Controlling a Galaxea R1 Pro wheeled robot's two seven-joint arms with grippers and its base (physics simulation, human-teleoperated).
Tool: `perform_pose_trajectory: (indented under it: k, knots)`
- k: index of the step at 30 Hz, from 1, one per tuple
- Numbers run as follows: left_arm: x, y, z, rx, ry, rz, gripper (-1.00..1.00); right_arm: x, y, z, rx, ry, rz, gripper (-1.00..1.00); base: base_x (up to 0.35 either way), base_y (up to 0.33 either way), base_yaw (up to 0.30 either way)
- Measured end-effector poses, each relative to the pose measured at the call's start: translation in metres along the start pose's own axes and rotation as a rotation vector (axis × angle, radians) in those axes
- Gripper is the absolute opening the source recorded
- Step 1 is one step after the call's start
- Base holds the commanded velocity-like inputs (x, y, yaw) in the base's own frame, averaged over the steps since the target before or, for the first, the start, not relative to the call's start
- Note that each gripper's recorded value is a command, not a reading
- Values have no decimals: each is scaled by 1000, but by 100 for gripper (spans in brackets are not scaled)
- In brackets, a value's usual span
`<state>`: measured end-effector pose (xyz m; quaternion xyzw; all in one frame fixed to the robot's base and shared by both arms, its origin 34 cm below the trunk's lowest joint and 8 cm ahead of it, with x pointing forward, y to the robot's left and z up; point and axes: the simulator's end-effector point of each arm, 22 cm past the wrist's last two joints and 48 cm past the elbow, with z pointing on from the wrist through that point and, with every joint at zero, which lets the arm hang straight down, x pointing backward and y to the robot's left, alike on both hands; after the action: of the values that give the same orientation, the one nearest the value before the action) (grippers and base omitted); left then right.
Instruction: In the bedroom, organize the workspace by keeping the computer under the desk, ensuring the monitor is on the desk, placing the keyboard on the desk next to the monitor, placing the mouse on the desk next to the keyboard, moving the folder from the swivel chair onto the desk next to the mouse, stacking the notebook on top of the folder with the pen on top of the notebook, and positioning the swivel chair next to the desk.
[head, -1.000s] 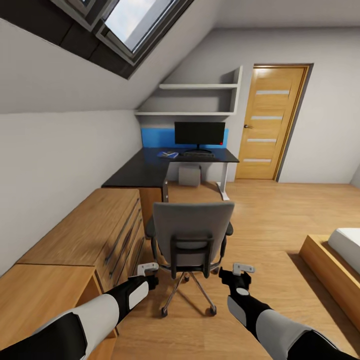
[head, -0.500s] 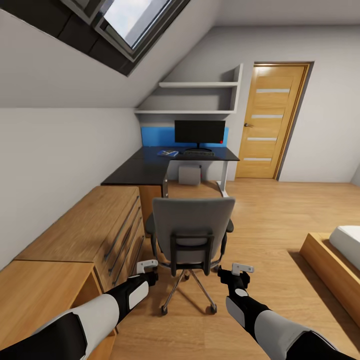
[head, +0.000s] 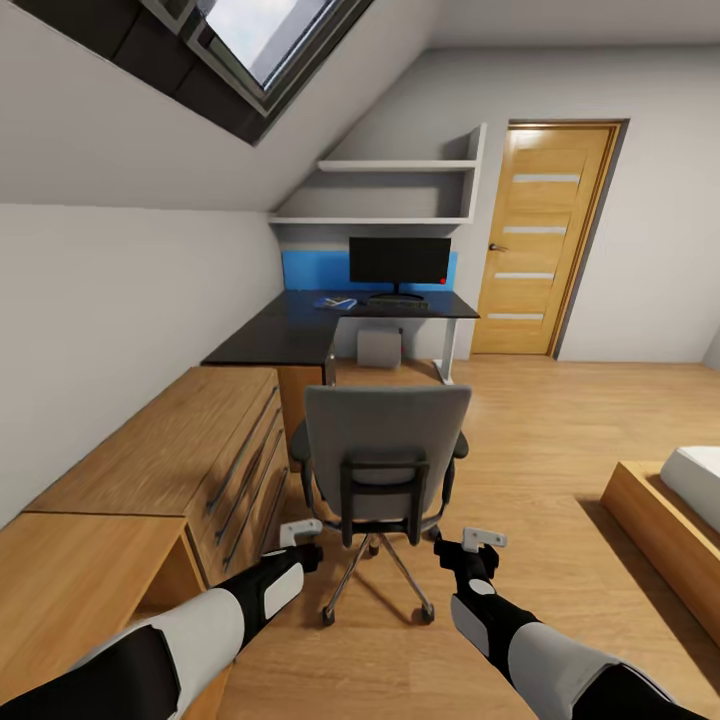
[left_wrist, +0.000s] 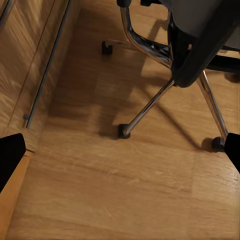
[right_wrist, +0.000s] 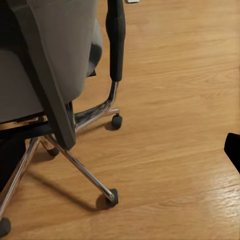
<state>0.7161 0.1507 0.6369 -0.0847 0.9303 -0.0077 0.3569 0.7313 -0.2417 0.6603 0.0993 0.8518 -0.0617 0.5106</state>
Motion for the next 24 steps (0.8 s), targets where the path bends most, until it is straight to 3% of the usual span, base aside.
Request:
perform_pose_trajectory:
  k: [24]
  knots:
    - [35, -7, 28, 16, 1, 3, 100, 42, 2, 16, -4, -1, 2, 100, -6, 30, 0]
